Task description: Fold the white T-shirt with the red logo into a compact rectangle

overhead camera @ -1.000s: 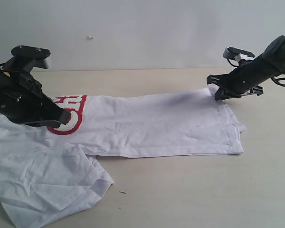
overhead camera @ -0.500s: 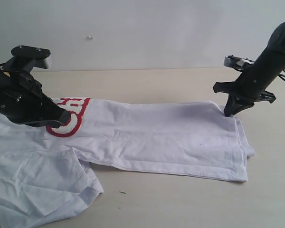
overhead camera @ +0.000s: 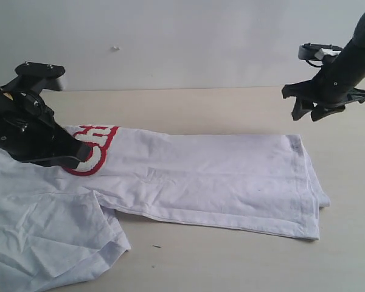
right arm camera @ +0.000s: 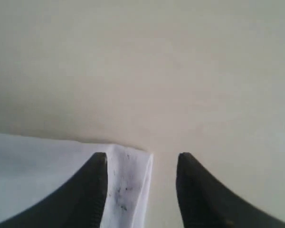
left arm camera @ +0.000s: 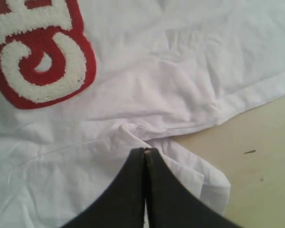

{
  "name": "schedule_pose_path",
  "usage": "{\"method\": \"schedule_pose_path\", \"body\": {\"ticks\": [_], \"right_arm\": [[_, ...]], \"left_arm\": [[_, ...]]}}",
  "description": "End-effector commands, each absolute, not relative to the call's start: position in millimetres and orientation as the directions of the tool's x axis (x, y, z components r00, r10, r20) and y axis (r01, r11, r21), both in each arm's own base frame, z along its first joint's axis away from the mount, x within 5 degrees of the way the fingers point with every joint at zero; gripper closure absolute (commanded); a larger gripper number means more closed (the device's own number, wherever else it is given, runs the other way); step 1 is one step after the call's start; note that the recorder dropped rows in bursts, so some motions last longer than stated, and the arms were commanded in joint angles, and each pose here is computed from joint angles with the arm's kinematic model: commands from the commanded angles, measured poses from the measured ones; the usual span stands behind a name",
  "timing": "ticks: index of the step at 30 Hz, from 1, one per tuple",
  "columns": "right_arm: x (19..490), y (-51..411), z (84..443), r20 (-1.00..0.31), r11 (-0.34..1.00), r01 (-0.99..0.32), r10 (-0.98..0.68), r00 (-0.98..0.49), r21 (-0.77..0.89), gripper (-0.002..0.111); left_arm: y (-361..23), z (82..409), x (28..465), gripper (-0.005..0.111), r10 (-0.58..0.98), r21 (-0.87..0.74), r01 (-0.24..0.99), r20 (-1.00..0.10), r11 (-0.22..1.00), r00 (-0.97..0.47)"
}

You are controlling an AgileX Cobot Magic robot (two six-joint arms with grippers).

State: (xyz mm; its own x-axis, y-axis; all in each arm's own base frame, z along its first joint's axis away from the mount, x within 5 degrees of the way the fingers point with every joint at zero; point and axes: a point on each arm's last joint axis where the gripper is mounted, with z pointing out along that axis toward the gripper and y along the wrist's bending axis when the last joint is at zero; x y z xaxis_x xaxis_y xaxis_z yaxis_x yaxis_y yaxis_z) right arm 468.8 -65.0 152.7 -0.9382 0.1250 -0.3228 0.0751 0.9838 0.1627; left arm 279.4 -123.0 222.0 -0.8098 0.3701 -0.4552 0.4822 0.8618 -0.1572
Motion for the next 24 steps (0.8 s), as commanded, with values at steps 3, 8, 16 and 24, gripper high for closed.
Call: {"method": "schedule_pose_path", "body": {"ticks": [3, 8, 16, 24], "right_arm": [[466, -62, 129, -0.233, 0.974, 0.106, 0.153, -0.960, 0.202, 0.092], [463, -62, 127, -0.201, 0.977, 0.079, 0.119, -0.972, 0.199, 0.108], [453, -57, 159, -0.172, 0.972, 0.049, 0.091, -0.981, 0.231, 0.108], [423, -39, 169, -0.215, 0.966, 0.009, 0.066, -0.974, 0.259, 0.108]], "left_arm": [[-123, 225, 280, 0.107, 0.355, -0.169, 0.474, -0.463, 0.864, -0.812], [-123, 225, 278, 0.107, 0.360, -0.173, 0.476, -0.451, 0.862, -0.817], [-123, 224, 278, 0.107, 0.389, -0.163, 0.501, -0.448, 0.850, -0.805], [-145, 219, 255, 0.107, 0.663, -0.037, 0.718, -0.352, 0.695, -0.660]]}}
